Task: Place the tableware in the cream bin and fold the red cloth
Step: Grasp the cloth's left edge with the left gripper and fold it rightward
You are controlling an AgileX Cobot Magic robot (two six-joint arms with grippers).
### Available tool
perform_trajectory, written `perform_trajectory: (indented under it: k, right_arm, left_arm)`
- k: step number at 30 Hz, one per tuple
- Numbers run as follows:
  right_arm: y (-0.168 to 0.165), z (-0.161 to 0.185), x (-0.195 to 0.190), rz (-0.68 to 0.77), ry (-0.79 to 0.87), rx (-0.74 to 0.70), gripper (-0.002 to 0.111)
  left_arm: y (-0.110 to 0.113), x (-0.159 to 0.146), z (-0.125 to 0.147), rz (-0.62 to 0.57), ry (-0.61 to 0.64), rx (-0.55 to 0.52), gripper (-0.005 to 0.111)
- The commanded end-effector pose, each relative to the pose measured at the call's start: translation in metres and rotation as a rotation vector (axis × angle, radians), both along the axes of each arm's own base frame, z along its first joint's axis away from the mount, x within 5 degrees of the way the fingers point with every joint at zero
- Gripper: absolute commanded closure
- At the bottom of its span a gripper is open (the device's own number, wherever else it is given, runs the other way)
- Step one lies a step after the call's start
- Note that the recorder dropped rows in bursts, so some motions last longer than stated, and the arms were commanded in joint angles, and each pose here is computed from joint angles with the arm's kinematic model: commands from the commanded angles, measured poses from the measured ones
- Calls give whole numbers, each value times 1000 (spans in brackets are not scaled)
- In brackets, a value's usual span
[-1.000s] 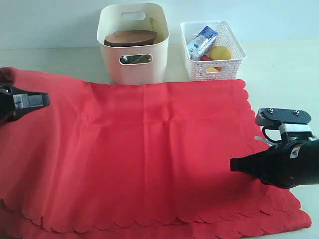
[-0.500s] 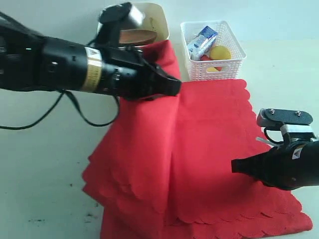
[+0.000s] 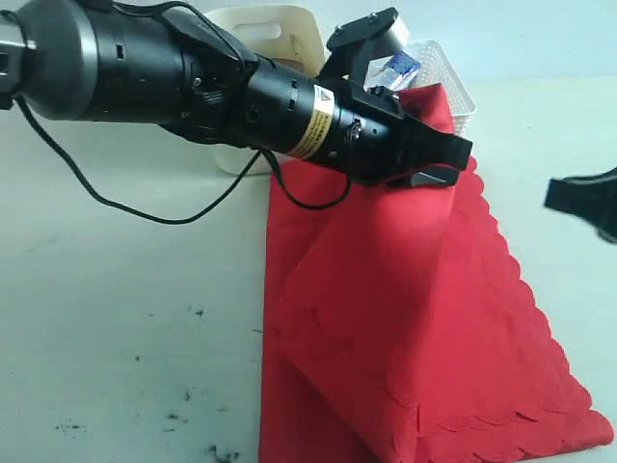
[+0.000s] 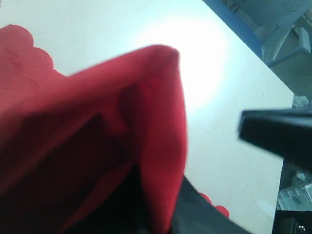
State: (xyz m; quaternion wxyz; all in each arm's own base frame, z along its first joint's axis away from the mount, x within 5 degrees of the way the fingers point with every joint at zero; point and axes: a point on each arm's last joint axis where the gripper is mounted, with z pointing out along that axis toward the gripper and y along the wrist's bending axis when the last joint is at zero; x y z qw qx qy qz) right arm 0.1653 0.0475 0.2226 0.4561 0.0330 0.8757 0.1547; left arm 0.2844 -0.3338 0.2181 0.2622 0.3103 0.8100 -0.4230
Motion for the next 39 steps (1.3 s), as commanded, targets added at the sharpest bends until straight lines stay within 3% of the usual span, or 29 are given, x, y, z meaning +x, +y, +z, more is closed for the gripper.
perform_trajectory:
  k: [1, 16, 19, 21, 26, 27, 33, 39]
  right_arm:
    - [-18, 29, -17, -79, -172, 36, 108]
    - [-19, 37, -28, -74, -215, 47, 108]
    - [-19, 36, -26, -74, -209, 45, 108]
    - [-19, 34, -24, -74, -192, 41, 108]
    - [-18, 30, -22, -72, -165, 36, 108]
    - [-18, 30, -22, -72, -165, 36, 108]
    - [-18, 30, -23, -67, -168, 27, 108]
    - [-18, 30, -23, -66, -162, 27, 108]
  left_arm:
    - [-15, 8, -5, -14, 18, -18, 107]
    - [-50, 38, -34, 24, 3, -28, 106]
    - [-60, 37, -41, 21, -3, -23, 92]
    - [-64, 39, -45, 21, -7, -23, 73]
    - [-67, 38, -47, 9, 32, -51, 8]
    - [-68, 36, -47, -6, 40, -54, 2]
    - [-58, 38, -42, -96, 78, -73, 2]
    - [-24, 67, -38, -87, 102, -91, 3]
